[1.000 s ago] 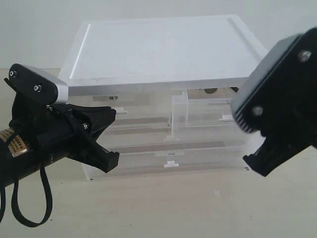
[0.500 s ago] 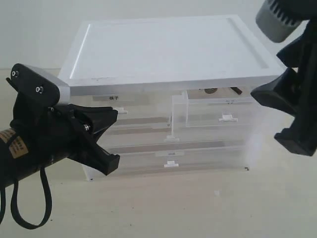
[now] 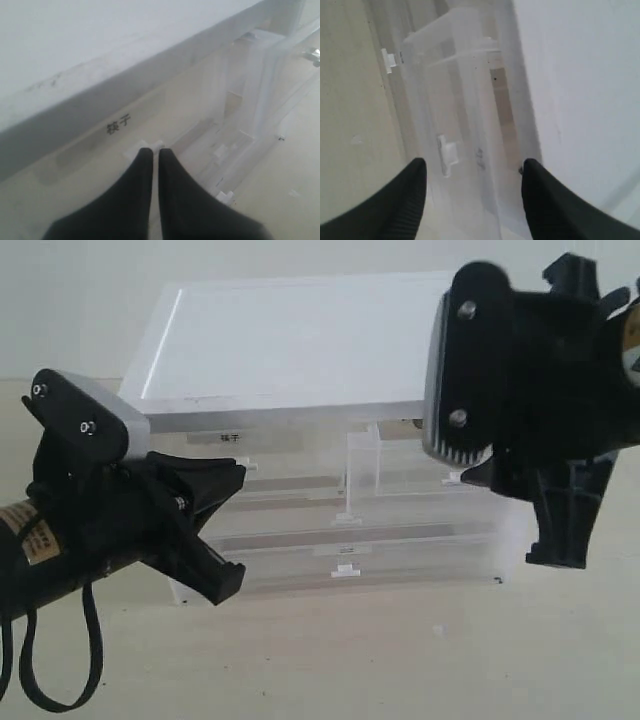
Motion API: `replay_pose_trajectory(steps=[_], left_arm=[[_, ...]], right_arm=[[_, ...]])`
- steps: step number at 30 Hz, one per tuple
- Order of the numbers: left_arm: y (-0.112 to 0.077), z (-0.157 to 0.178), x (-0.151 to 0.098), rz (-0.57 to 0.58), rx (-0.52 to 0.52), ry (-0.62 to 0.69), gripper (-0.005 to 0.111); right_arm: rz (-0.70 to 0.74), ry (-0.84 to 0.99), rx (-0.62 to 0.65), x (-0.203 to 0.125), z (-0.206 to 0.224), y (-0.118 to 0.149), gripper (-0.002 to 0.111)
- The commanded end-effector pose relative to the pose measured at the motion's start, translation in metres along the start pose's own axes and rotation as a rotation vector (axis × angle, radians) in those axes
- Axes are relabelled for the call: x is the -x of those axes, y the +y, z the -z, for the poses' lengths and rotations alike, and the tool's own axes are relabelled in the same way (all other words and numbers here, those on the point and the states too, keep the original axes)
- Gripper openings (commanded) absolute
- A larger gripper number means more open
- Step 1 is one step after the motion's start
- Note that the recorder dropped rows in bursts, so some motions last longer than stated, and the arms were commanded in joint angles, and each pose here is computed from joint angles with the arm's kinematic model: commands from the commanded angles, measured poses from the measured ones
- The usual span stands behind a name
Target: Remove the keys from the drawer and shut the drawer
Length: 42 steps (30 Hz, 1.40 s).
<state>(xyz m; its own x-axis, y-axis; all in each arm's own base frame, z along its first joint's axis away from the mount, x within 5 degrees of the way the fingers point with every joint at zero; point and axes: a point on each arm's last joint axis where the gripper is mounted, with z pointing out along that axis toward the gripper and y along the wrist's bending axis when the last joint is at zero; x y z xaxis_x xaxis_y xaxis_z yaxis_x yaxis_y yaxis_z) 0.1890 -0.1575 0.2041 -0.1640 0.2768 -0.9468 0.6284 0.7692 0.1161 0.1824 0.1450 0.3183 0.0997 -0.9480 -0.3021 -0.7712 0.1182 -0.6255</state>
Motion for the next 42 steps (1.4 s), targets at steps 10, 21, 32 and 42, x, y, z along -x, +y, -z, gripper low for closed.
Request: replay_pose_trajectory(steps=[10, 21, 32, 42], left_arm=[[-0.002, 0.0, -0.002, -0.042, -0.028, 0.012, 0.005], [-0.003, 0.001, -0.004, -0.042, -0.032, 0.037, 0.005], [-0.003, 0.001, -0.004, -0.042, -0.031, 0.031, 0.005], [-0.002, -0.001, -0.003, -0.042, -0.026, 0.007, 0.005]], right_arm=[[0.045, -0.024, -0.021, 0.005, -0.017, -0.002, 0.051], [0.018, 0.035, 0.061, 0.007, -0.041, 0.006, 0.046], [0.023, 0.064, 0.084, 0.006, -0.049, 0.008, 0.006], [-0.053, -0.016, 0.049, 0.004, -0.014, 0.004, 0.0]])
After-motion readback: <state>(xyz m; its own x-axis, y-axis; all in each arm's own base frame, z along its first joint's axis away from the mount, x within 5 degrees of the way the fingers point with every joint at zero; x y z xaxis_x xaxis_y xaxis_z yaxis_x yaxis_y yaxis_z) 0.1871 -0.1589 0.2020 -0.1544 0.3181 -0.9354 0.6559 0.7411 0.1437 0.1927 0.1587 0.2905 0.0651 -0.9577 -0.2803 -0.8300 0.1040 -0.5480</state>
